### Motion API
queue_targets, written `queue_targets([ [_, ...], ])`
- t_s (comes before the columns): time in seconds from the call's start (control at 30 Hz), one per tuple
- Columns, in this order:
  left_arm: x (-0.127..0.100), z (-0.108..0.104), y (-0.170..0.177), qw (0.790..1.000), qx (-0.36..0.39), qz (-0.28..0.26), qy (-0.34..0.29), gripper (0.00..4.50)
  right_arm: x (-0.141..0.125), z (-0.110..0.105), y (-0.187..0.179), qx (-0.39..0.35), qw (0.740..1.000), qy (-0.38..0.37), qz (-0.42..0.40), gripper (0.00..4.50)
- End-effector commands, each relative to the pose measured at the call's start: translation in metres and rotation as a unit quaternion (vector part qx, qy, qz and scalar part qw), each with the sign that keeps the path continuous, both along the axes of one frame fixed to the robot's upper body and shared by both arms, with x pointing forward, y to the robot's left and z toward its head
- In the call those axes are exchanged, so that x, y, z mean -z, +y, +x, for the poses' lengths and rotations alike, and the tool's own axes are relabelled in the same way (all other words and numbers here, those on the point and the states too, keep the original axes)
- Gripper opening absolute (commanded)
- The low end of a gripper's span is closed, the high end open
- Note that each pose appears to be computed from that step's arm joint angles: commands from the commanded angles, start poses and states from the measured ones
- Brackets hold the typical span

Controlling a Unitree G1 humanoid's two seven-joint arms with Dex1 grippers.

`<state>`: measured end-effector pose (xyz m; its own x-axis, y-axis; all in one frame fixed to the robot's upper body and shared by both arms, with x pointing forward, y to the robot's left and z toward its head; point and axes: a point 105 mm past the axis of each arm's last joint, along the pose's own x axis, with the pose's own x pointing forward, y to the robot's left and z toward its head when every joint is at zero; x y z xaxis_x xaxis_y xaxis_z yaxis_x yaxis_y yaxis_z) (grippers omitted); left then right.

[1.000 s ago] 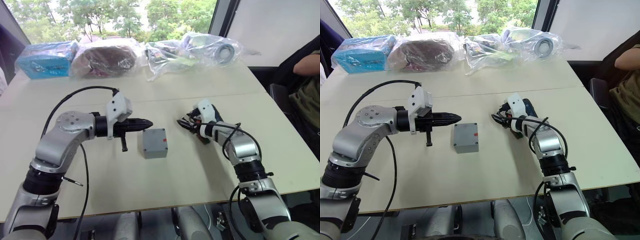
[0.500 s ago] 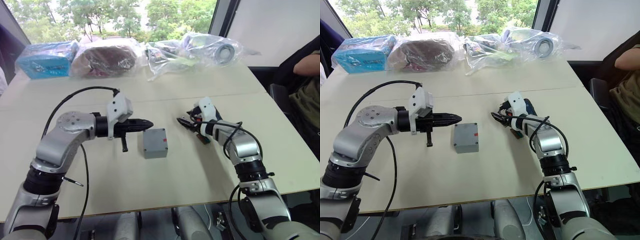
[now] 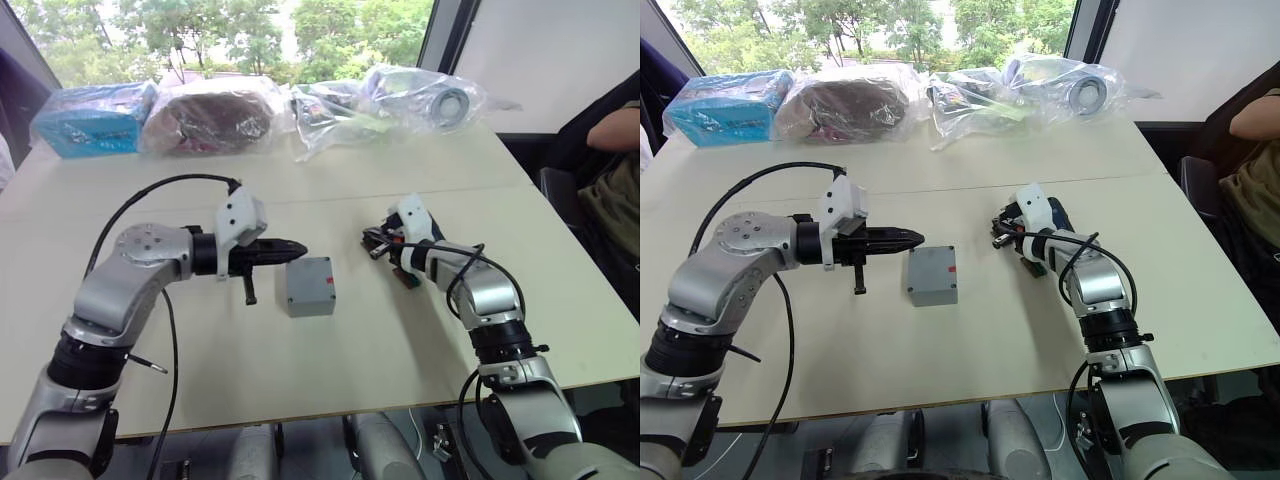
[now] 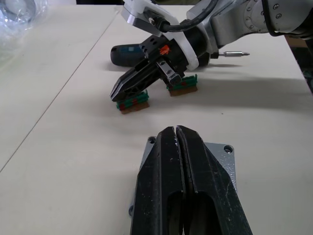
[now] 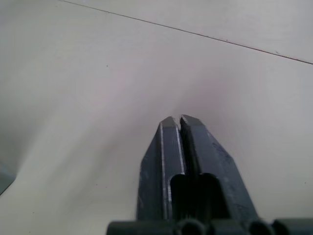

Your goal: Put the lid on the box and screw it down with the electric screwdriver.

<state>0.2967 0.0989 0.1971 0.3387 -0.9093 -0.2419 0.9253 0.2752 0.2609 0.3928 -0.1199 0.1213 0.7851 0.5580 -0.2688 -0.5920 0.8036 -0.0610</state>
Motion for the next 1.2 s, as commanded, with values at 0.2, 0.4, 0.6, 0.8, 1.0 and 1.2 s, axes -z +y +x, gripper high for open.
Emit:
queue_targets([
  [0.2,-0.011,-0.003,-0.002,1.000,0.005,-0.001,-0.028,0.00,-0.025,0.004,-0.002,0.001,0.999,-0.033,0.003,0.06],
  [0.4,-0.010,-0.003,0.001,1.000,0.002,0.002,-0.026,0.00,-0.054,-0.001,-0.005,-0.005,0.998,-0.060,0.007,0.06],
  [0.6,-0.009,-0.002,0.006,1.000,-0.005,0.006,-0.024,0.00,-0.080,-0.017,0.004,-0.039,0.997,-0.065,0.023,0.06],
  [0.8,-0.002,0.000,0.021,0.999,-0.026,0.023,-0.015,0.00,-0.095,-0.063,0.055,-0.150,0.987,-0.056,0.026,0.06],
  [1.0,0.002,-0.001,0.028,0.999,-0.032,0.030,-0.007,0.00,-0.080,-0.072,0.074,-0.169,0.985,-0.029,0.016,0.06],
  [1.2,0.005,-0.002,0.030,0.999,-0.038,0.033,-0.004,0.00,-0.061,-0.068,0.072,-0.162,0.987,-0.010,-0.019,0.06],
])
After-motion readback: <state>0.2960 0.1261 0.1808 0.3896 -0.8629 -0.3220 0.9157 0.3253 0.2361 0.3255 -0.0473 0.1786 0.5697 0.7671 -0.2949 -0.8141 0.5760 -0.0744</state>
